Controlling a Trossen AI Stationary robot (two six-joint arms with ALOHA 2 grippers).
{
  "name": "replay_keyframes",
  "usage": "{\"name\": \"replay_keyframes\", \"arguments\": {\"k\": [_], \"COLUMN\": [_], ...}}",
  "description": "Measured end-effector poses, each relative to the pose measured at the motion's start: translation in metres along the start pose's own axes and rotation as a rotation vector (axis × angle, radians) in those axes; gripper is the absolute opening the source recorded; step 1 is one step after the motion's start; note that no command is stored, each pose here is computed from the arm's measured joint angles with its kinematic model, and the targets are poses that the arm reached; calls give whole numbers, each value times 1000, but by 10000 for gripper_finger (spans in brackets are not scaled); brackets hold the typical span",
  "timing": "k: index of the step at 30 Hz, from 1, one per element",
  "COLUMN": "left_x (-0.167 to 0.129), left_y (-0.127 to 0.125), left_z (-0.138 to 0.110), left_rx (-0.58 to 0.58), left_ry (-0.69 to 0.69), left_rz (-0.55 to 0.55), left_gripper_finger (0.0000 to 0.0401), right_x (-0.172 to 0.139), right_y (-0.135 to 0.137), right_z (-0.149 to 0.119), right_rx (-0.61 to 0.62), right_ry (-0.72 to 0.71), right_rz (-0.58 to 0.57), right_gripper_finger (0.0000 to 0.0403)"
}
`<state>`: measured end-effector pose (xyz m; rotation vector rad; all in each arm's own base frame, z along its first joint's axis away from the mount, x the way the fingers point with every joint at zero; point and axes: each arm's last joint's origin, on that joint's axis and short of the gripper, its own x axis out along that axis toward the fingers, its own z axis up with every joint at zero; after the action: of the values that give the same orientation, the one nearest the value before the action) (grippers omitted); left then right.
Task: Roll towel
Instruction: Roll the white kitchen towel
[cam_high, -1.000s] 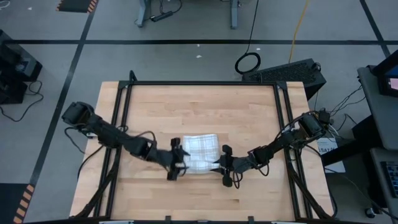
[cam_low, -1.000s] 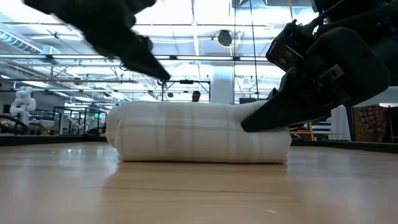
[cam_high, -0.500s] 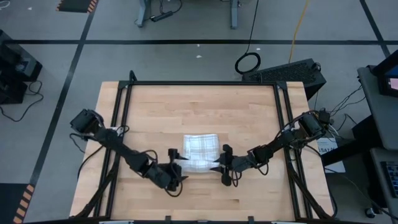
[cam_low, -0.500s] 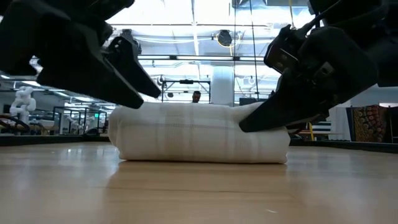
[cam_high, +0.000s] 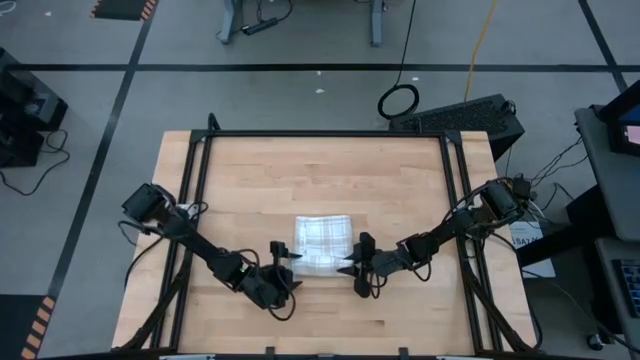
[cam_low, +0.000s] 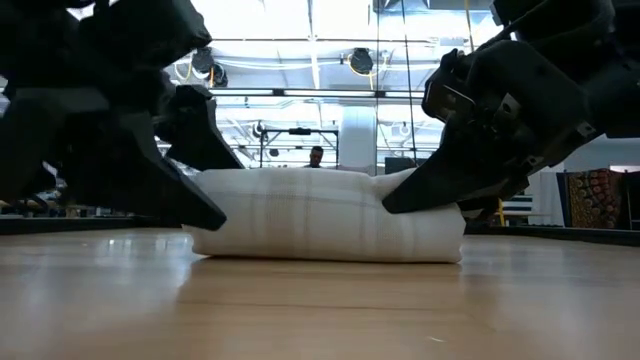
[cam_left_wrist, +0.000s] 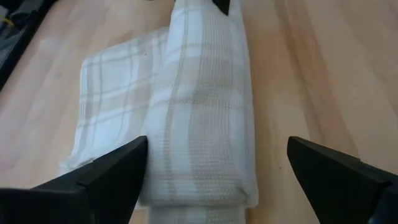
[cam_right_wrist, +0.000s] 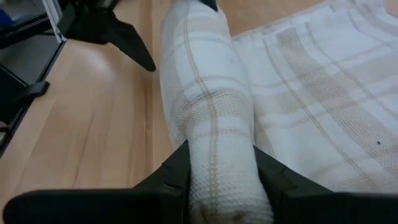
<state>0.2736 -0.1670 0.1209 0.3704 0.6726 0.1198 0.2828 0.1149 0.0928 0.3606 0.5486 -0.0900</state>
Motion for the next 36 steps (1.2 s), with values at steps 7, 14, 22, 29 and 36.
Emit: {"name": "replay_keyframes", "arguments": {"k": [7, 14, 22, 29, 36], "left_x": [7, 8, 13, 18, 22], "left_y": [-4, -3, 2, 12, 25], "left_z": [-5, -5, -4, 0, 3], "left_rx": [-3, -38, -96, -227, -339], "left_ry": [-6, -6, 17, 46, 95], "left_rz": [56, 55, -5, -105, -207], "left_gripper_finger": [361, 265, 149, 99, 95], "right_x": [2, 2, 1, -10, -30], "right_y": [-4, -6, -4, -1, 14], "right_z": [2, 2, 3, 12, 16], "right_rx": [55, 65, 60, -72, -372], "right_ry": [15, 31, 38, 40, 5], "right_rz": [11, 28, 48, 58, 35], "right_gripper_finger": [93, 93, 120, 219, 286]}}
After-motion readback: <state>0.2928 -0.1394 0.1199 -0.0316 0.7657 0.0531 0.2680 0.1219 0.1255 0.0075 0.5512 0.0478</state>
